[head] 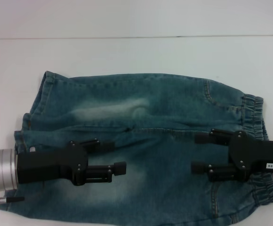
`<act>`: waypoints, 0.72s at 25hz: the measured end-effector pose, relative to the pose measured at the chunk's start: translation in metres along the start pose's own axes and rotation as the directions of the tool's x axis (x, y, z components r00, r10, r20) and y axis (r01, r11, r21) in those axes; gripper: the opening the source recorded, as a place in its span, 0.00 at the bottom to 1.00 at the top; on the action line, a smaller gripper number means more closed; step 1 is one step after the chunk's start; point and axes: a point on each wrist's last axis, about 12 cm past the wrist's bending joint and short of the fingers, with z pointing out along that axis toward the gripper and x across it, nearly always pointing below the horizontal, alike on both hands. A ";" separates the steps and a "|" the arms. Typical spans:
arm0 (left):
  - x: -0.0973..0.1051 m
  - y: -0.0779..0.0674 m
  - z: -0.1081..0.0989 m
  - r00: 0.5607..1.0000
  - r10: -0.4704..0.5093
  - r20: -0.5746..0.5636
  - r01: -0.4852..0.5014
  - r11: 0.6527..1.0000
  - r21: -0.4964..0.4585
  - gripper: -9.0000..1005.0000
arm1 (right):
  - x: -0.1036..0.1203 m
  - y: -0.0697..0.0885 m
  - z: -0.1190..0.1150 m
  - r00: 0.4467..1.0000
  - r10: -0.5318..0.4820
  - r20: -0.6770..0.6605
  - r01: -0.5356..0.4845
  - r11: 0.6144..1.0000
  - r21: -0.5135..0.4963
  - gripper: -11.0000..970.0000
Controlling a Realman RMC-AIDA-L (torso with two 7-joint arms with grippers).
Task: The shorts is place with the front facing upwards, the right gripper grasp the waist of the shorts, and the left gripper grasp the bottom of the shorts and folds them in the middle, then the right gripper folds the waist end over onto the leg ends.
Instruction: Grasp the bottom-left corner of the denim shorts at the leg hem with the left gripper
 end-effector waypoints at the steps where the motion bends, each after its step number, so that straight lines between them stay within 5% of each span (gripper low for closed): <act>1: 0.000 0.000 0.000 1.000 0.000 0.000 0.000 1.000 0.000 0.87 | 0.000 0.000 0.000 1.000 0.000 0.000 0.000 1.000 0.000 0.97; 13: -0.002 0.000 -0.004 1.000 -0.011 0.003 0.011 1.000 0.001 0.87 | 0.001 0.000 0.000 1.000 0.001 -0.001 -0.001 1.000 0.002 0.97; 18: 0.002 -0.001 -0.044 0.995 -0.093 -0.038 0.090 0.993 -0.076 0.87 | 0.002 0.000 -0.001 1.000 0.004 -0.001 -0.004 1.000 0.004 0.97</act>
